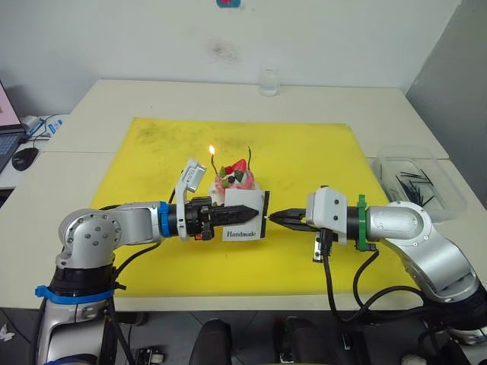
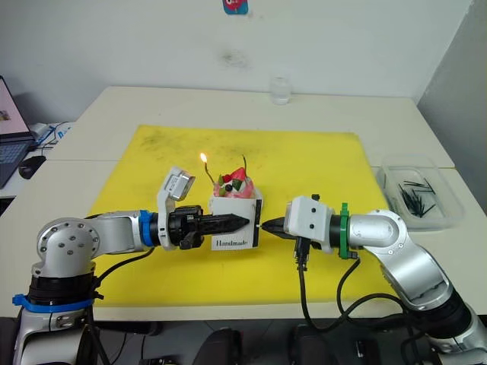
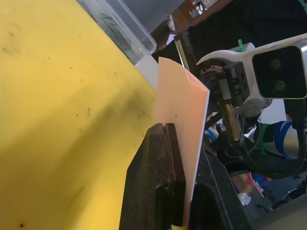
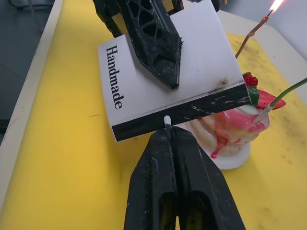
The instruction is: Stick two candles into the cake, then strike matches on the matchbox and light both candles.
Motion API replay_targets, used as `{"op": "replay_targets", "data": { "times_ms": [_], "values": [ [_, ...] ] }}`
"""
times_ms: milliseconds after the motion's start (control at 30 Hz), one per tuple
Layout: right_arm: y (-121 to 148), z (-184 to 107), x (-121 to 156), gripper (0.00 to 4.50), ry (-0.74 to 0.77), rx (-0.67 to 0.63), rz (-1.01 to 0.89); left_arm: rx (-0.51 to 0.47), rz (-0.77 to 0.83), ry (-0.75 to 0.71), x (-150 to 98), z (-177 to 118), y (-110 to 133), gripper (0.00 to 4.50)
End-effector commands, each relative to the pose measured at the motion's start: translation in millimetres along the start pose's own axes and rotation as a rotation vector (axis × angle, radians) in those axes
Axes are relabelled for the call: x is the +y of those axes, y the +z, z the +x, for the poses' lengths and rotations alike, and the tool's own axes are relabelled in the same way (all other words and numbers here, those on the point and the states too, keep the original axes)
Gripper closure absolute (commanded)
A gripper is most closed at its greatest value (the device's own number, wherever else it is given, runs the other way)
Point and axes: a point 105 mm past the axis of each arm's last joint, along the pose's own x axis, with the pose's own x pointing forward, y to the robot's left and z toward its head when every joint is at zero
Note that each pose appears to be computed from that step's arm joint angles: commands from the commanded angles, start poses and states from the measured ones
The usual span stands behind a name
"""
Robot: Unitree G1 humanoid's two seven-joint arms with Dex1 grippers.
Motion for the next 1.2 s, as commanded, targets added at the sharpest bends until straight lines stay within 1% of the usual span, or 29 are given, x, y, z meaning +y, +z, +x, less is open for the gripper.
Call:
{"op": "replay_targets", "data": {
  "times_ms": [33, 100, 133, 167, 233, 267, 300, 367, 400, 433, 500, 633, 700, 833, 933, 1067, 1200],
  "values": [
    [9.5, 12.9, 11.0, 4.49, 0.069, -0.046, -0.04, -0.035, 0.047, -0.123, -22.4, 13.0, 9.0, 4.5],
    [3.8, 18.0, 24.2, 4.49, 0.139, -0.036, -0.025, -0.061, 0.069, -0.131, -24.2, 17.2, 15.5, 4.5],
    [-3.4, 17.3, 34.5, 4.49, 0.193, -0.01, -0.033, -0.077, 0.103, -0.126, -25.9, 16.9, 23.6, 4.5],
    [-11.2, 12.8, 45.3, 4.49, 0.248, 0.023, -0.05, -0.099, 0.15, -0.118, -29.3, 13.7, 36.1, 4.5],
    [-17.0, -6.1, 63.0, 4.49, 0.341, 0.061, -0.05, -0.17, 0.259, -0.085, -40.1, -2.0, 73.2, 4.5],
    [-15.1, -15.9, 66.4, 4.49, 0.364, 0.069, -0.045, -0.184, 0.314, -0.058, -45.2, -12.3, 87.7, 4.5],
    [-12.5, -23.2, 66.9, 4.49, 0.374, 0.075, -0.044, -0.189, 0.349, -0.031, -48.3, -21.4, 96.8, 4.5],
    [-6.8, -31.4, 59.2, 4.49, 0.352, 0.076, -0.049, -0.166, 0.393, 0.02, -49.9, -33.8, 103.2, 4.5],
    [-4.2, -33.6, 53.6, 4.49, 0.33, 0.073, -0.044, -0.147, 0.402, 0.035, -49.8, -37.3, 101.7, 4.5],
    [-2.1, -35.0, 47.9, 4.49, 0.305, 0.071, -0.046, -0.13, 0.402, 0.045, -49.3, -39.3, 98.7, 4.5],
    [3.5, -35.4, 34.8, 4.49, 0.243, 0.056, -0.047, -0.081, 0.389, 0.051, -48.1, -40.5, 84.9, 4.5],
    [18.2, -30.0, 7.1, 4.49, 0.11, 0.003, -0.05, 0.013, 0.309, 0.024, -48.0, -38.4, 45.4, 4.5],
    [23.4, -26.6, -5.4, 4.49, 0.058, -0.016, -0.055, 0.036, 0.266, 0.025, -45.1, -37.8, 29.2, 4.5],
    [29.8, -17.2, -28.2, 4.49, -0.028, -0.029, -0.088, 0.081, 0.159, 0.084, -28.8, -44.1, -6.3, 4.5],
    [34.3, -7.7, -41.4, 4.49, -0.082, -0.039, -0.118, 0.092, 0.09, 0.17, -8.2, -54.3, -26.8, 4.5],
    [38.1, 9.8, -55.0, 4.49, -0.139, -0.047, -0.149, 0.094, 0.04, 0.217, 8.0, -59.1, -43.3, 4.5],
    [38.4, 27.2, -69.7, 4.49, -0.207, -0.041, -0.173, 0.095, 0.029, 0.21, 13.4, -53.4, -51.2, 4.5]
  ]
}}
